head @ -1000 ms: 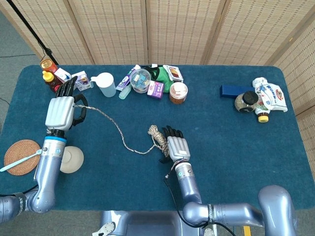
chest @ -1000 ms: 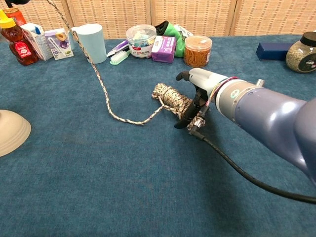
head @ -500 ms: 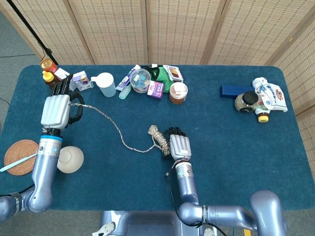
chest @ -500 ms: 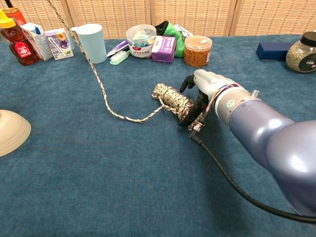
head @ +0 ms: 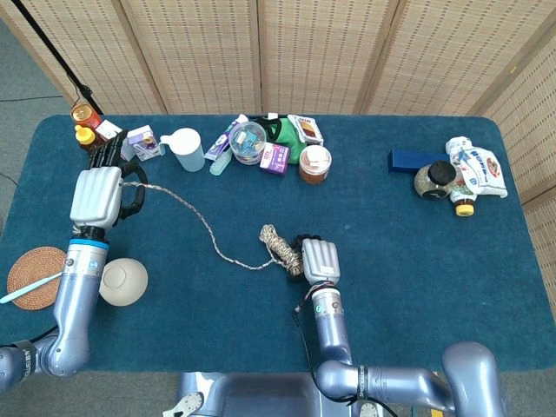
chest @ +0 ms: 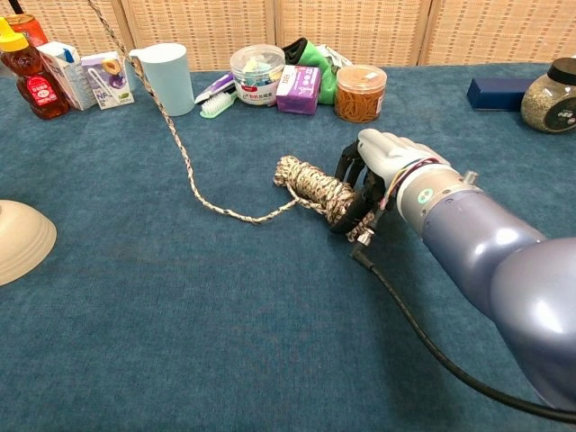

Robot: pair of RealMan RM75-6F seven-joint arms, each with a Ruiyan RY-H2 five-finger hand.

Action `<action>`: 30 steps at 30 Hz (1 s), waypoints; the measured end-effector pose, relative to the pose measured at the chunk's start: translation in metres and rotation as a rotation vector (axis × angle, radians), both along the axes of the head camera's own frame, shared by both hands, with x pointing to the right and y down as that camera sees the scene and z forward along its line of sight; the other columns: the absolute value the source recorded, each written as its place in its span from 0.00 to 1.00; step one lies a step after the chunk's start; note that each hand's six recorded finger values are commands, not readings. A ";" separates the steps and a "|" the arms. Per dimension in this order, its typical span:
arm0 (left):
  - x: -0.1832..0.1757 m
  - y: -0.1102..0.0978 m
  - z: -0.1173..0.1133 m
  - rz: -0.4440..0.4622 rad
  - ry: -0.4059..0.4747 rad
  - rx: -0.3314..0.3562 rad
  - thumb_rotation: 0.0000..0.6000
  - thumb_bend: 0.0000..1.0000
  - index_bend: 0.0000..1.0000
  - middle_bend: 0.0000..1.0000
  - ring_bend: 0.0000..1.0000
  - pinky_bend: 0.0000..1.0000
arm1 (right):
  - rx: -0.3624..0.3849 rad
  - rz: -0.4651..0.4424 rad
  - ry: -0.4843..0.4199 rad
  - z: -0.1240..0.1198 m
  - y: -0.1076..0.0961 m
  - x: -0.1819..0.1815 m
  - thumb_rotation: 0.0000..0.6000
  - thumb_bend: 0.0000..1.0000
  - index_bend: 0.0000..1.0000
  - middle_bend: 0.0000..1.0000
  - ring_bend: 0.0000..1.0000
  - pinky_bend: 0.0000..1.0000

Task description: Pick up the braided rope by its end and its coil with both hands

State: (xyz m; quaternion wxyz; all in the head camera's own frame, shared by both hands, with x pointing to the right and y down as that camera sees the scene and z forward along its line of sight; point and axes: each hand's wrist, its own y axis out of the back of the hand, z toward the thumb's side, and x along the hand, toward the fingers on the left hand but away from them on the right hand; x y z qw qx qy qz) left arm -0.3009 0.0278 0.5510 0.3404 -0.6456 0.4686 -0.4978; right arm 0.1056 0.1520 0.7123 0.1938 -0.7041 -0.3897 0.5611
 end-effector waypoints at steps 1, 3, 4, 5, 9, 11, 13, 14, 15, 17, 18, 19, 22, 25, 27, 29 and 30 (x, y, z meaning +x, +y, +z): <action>0.000 0.000 0.000 0.000 0.003 0.000 1.00 0.45 0.55 0.00 0.00 0.07 | 0.005 -0.002 -0.001 0.000 0.000 0.000 1.00 0.29 0.48 0.43 0.38 0.62; 0.000 0.000 -0.002 -0.002 0.006 0.002 1.00 0.45 0.55 0.00 0.00 0.07 | 0.014 -0.008 -0.003 -0.001 -0.001 0.000 1.00 0.39 0.49 0.45 0.39 0.64; 0.000 0.000 -0.002 -0.002 0.009 0.002 1.00 0.45 0.55 0.00 0.00 0.07 | 0.017 -0.010 -0.005 -0.001 -0.001 0.000 1.00 0.41 0.50 0.46 0.40 0.65; 0.000 0.000 -0.003 -0.003 0.013 0.002 1.00 0.45 0.55 0.00 0.00 0.07 | 0.021 -0.013 -0.007 -0.002 -0.002 0.001 1.00 0.44 0.51 0.47 0.41 0.67; 0.001 0.001 -0.007 -0.002 0.032 0.002 1.00 0.45 0.55 0.00 0.00 0.07 | 0.039 -0.030 -0.012 -0.005 -0.006 0.004 1.00 0.52 0.55 0.50 0.44 0.70; 0.002 0.002 -0.011 0.001 0.047 -0.001 1.00 0.45 0.55 0.00 0.00 0.07 | 0.054 -0.049 -0.012 -0.008 -0.010 0.005 1.00 0.53 0.55 0.50 0.45 0.70; 0.004 0.003 -0.014 0.005 0.065 -0.007 1.00 0.45 0.55 0.00 0.00 0.07 | 0.066 -0.069 -0.011 -0.010 -0.013 0.007 1.00 0.53 0.55 0.50 0.45 0.70; 0.005 0.005 -0.016 0.007 0.079 -0.013 1.00 0.45 0.55 0.00 0.00 0.07 | 0.072 -0.081 -0.012 -0.011 -0.016 0.009 1.00 0.53 0.55 0.50 0.45 0.70; 0.006 0.005 -0.018 0.008 0.090 -0.018 1.00 0.45 0.55 0.00 0.00 0.07 | 0.077 -0.089 -0.011 -0.012 -0.018 0.010 1.00 0.54 0.55 0.50 0.45 0.70; 0.008 0.006 -0.025 0.015 0.105 -0.020 1.00 0.45 0.55 0.00 0.00 0.07 | 0.093 -0.111 -0.008 -0.016 -0.024 0.013 1.00 0.54 0.55 0.50 0.45 0.70; 0.008 0.006 -0.029 0.018 0.108 -0.019 1.00 0.45 0.55 0.00 0.00 0.07 | 0.101 -0.120 -0.006 -0.017 -0.027 0.014 1.00 0.54 0.55 0.50 0.45 0.71; 0.009 0.006 -0.032 0.022 0.112 -0.017 1.00 0.45 0.55 0.00 0.00 0.07 | 0.112 -0.131 -0.003 -0.020 -0.030 0.015 1.00 0.54 0.55 0.50 0.45 0.71; 0.013 0.006 -0.045 0.033 0.121 -0.003 1.00 0.45 0.55 0.00 0.00 0.07 | 0.141 -0.175 0.005 -0.026 -0.041 0.016 1.00 0.54 0.56 0.50 0.45 0.71; 0.017 0.006 -0.054 0.042 0.134 0.006 1.00 0.45 0.55 0.00 0.00 0.07 | 0.155 -0.215 0.015 -0.030 -0.049 0.017 1.00 0.54 0.56 0.51 0.45 0.71; 0.022 0.006 -0.061 0.048 0.155 0.004 1.00 0.45 0.55 0.00 0.00 0.07 | 0.157 -0.238 0.017 -0.032 -0.053 0.017 1.00 0.54 0.56 0.51 0.46 0.71; 0.028 0.004 -0.070 0.053 0.175 0.006 1.00 0.45 0.55 0.00 0.00 0.07 | 0.163 -0.260 0.023 -0.034 -0.055 0.015 1.00 0.54 0.56 0.51 0.46 0.72; 0.031 0.002 -0.074 0.057 0.178 0.011 1.00 0.45 0.55 0.00 0.00 0.07 | 0.167 -0.269 0.025 -0.035 -0.056 0.013 1.00 0.54 0.56 0.51 0.46 0.72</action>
